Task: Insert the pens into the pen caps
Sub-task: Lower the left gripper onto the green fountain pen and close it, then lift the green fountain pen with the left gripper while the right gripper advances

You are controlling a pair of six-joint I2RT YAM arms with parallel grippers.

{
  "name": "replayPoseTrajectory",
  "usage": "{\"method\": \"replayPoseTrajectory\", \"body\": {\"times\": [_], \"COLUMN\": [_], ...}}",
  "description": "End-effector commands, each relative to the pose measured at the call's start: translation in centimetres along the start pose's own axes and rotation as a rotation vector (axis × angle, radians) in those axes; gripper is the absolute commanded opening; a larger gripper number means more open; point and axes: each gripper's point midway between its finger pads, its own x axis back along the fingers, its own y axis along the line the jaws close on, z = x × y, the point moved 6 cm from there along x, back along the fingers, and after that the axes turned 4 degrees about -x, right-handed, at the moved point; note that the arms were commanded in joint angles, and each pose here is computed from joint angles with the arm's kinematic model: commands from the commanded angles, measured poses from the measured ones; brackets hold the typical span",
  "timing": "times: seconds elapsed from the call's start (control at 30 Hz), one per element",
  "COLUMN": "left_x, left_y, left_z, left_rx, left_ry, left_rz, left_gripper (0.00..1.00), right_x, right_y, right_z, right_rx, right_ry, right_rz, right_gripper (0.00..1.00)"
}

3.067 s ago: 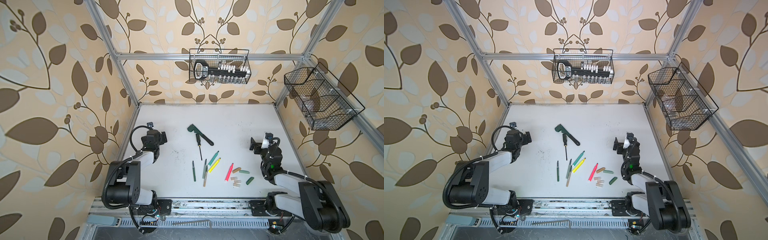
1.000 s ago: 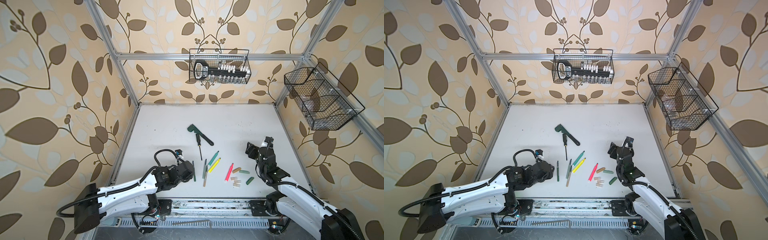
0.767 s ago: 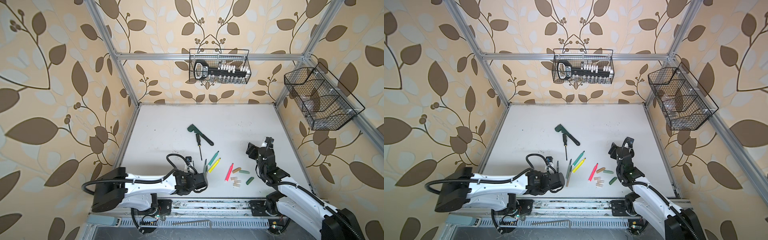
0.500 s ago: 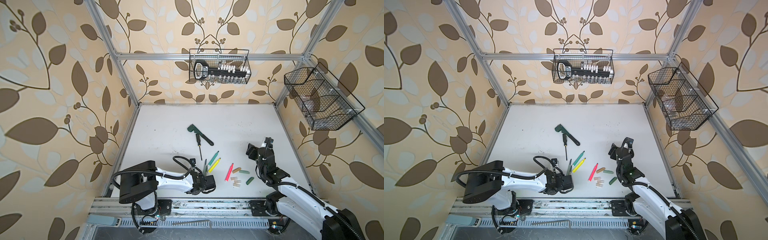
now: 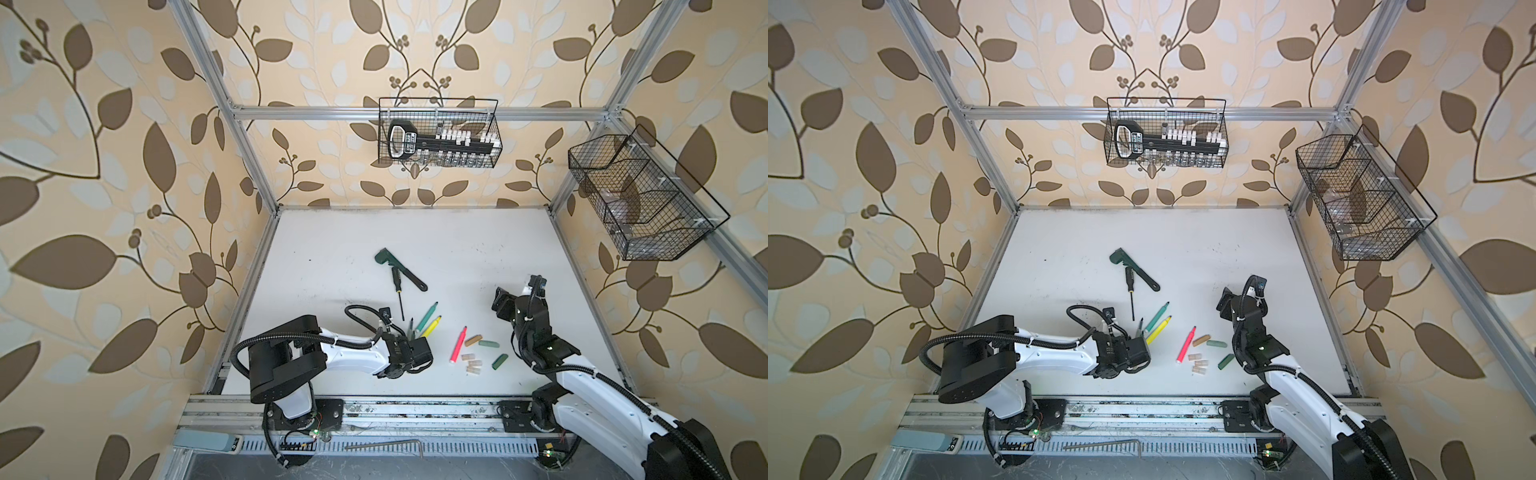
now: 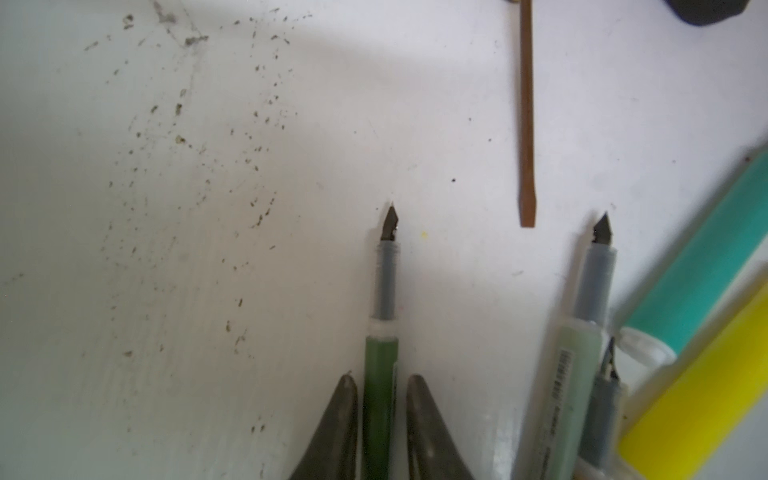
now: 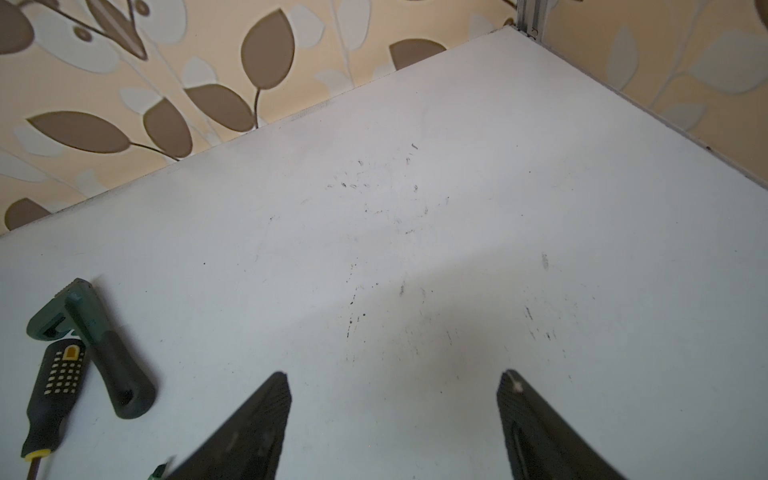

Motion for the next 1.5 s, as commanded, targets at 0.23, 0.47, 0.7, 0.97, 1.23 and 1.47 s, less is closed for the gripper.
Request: {"method": "replayPoseTrajectory", "body": {"times": [0.23,0.47,0.7,0.97,1.23,1.47], "left_x": [-2.5,-0.9,4.5,13.2,11.2,11.0], "left_y": [1.3,0.8,1.6,0.0,-2.8,-3.5], "left_z": [2.6,0.9,-7.3,-18.7,-20.8,-17.3], "left_rx": [-0.044,-0.043,0.028,-0.129,-0.214,-0.315], "left_ry": [0.203,0.182,0.092,-0.236,-0.407,-0.442], "left_rz": [-0.045,0.053,0.301,0.395,0.400,0.667], "left_gripper": [0.04,0.00,0.00,0.00,0.00,0.00], "right_x": [0.3,0.5,3.6,10.3,6.8,4.6], "right_y": [0.0,-0.5,1.9,7.9,9.8,9.4], "right_z": [-0.9,-1.0,-1.6,-4.0,-10.1,-8.7], "right_rx": [-0.008,-0.030,-0.174,-0.286,-0.159,-0.112], "right_ry": [-0.025,-0.026,0.131,0.301,0.150,0.109], "right_rz": [0.025,0.065,-0.094,-0.587,-0.458,-0.491], "right_gripper": [0.79,0.79,0.81,0.91,0.96,0.90]}}
